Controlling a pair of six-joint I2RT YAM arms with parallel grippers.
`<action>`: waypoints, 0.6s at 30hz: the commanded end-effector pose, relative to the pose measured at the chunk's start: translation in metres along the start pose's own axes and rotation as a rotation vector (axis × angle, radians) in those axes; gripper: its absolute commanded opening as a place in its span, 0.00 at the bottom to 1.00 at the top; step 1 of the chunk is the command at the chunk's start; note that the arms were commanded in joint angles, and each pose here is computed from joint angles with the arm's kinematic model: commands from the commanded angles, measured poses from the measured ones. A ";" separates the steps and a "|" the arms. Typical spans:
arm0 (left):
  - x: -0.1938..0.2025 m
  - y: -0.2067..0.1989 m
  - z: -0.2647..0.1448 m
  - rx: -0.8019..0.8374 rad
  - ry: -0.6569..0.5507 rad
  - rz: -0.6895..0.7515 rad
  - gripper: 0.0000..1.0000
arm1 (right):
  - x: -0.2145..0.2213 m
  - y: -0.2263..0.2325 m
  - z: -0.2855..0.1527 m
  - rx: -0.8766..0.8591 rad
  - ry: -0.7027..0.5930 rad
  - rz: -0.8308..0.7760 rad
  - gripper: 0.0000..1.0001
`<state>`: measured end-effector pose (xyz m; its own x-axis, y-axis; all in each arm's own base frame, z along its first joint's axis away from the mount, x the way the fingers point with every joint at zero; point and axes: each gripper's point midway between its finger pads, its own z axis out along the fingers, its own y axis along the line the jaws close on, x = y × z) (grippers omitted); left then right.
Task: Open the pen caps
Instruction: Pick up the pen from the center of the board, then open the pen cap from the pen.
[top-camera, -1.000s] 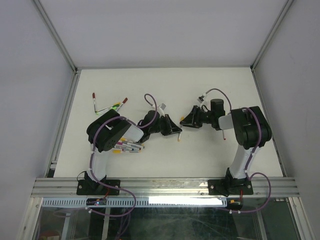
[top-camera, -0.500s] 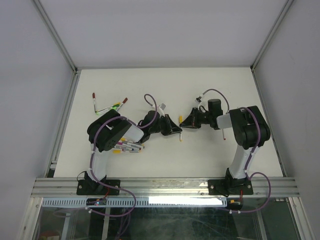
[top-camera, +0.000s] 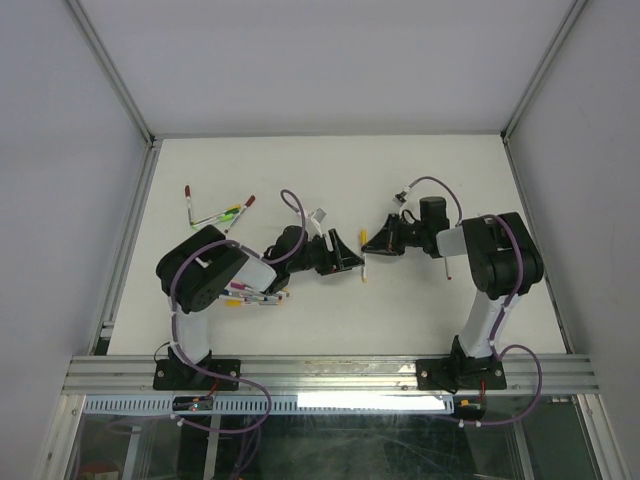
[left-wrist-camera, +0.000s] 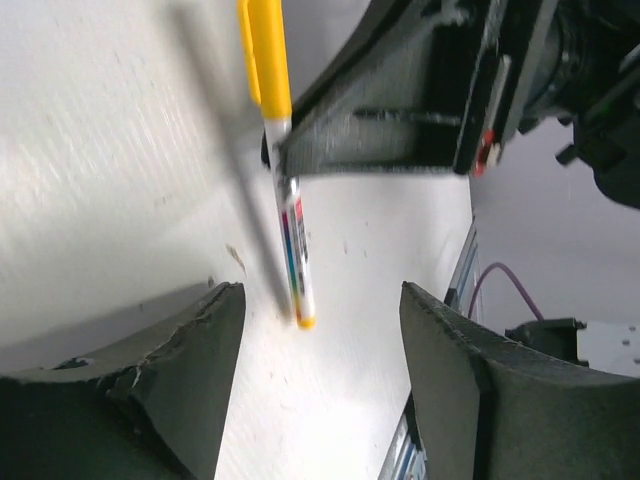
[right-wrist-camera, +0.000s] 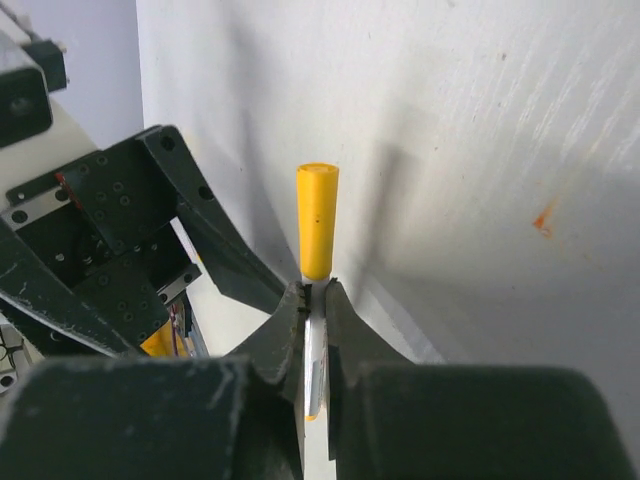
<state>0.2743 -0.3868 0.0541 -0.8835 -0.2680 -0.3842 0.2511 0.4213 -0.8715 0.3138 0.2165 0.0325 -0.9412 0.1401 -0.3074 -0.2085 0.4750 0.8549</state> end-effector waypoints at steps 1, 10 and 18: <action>-0.021 -0.047 -0.028 0.145 -0.089 0.171 0.67 | -0.031 0.031 -0.018 -0.071 -0.079 -0.126 0.00; -0.061 -0.097 -0.103 0.275 -0.332 0.423 0.95 | -0.039 0.053 -0.032 -0.091 -0.126 -0.191 0.00; -0.064 -0.106 -0.142 0.548 -0.356 0.261 0.99 | -0.041 0.077 -0.037 -0.122 -0.147 -0.261 0.00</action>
<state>0.2635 -0.2994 0.1817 -0.5933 -0.4589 -0.6614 0.6280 0.2501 -0.7369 0.3274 0.2085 0.0953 -0.8680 0.1735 -0.4653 -0.3537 0.4417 0.8245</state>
